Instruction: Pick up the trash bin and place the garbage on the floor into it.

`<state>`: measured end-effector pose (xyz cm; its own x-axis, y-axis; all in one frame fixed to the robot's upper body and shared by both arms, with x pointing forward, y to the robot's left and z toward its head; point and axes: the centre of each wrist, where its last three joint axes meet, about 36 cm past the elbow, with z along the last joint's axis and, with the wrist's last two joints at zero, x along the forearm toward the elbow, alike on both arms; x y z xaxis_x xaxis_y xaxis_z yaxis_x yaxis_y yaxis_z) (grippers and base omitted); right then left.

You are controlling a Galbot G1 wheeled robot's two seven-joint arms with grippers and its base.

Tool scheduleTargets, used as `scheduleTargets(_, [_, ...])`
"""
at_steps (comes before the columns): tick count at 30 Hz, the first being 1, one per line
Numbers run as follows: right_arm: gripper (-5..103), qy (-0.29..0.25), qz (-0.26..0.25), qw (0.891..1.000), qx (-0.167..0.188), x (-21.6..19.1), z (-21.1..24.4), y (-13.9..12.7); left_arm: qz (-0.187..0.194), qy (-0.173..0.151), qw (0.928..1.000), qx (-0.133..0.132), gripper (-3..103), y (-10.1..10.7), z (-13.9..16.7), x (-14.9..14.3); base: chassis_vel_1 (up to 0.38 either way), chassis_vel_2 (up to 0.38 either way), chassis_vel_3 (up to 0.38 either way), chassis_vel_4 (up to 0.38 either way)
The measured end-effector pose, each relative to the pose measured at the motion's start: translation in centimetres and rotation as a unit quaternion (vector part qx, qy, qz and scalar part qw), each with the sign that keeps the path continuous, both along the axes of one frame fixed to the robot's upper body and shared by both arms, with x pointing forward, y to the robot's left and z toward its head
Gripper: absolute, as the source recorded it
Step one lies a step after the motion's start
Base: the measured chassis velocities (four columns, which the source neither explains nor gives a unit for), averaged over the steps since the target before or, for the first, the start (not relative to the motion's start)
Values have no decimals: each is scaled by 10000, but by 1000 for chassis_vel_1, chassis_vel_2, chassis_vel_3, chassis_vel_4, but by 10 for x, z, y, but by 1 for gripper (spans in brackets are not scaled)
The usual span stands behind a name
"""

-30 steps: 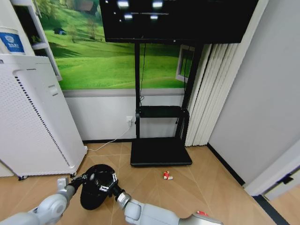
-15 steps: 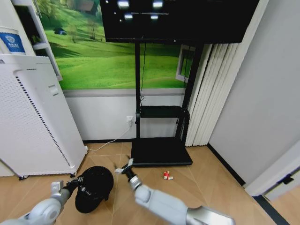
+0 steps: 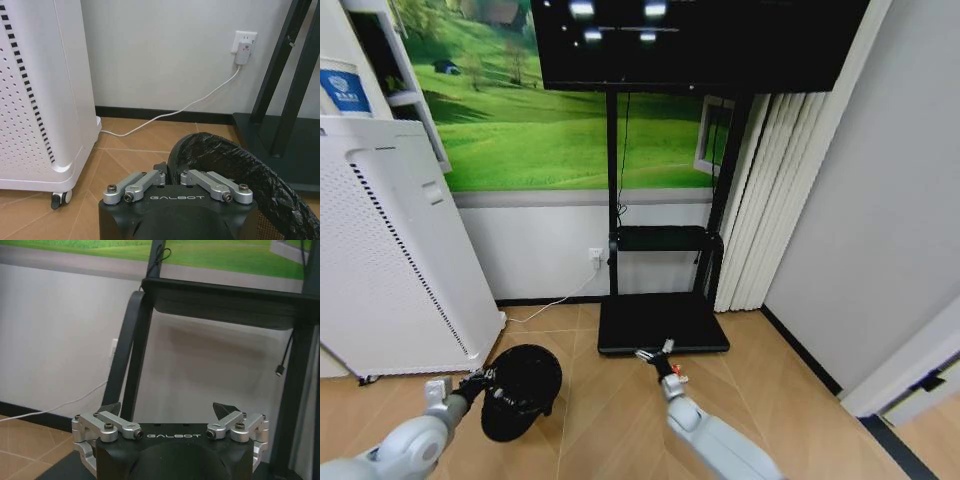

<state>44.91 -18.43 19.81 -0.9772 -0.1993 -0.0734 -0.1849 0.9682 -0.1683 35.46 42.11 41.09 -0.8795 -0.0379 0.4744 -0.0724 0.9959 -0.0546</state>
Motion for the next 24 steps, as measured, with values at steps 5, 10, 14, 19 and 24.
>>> scheduleTargets(5, [100,-37,0,9999,105,-20,-1,-2,-27,24,10000,-23,7,-5,-2,-4,0,0,0,0])
scheduleTargets(10, [100,-48,12,9998,197,-31,-1,4,-60,18,10000,-23,7,-7,-3,-5,0,0,0,0])
scheduleTargets(14, [100,-62,-38,9996,274,-37,-4,2,-65,6,10000,-28,7,-8,-5,-6,0,0,0,0])
scheduleTargets(19, [100,-66,-76,9995,300,-41,-7,-1,-69,22,10000,-31,7,-9,-9,-7,6,-98,-9,122])
scheduleTargets(24, [100,-75,-50,9996,250,-44,-9,-5,-74,31,9999,-61,7,-11,-11,-8,24,-281,-14,299])
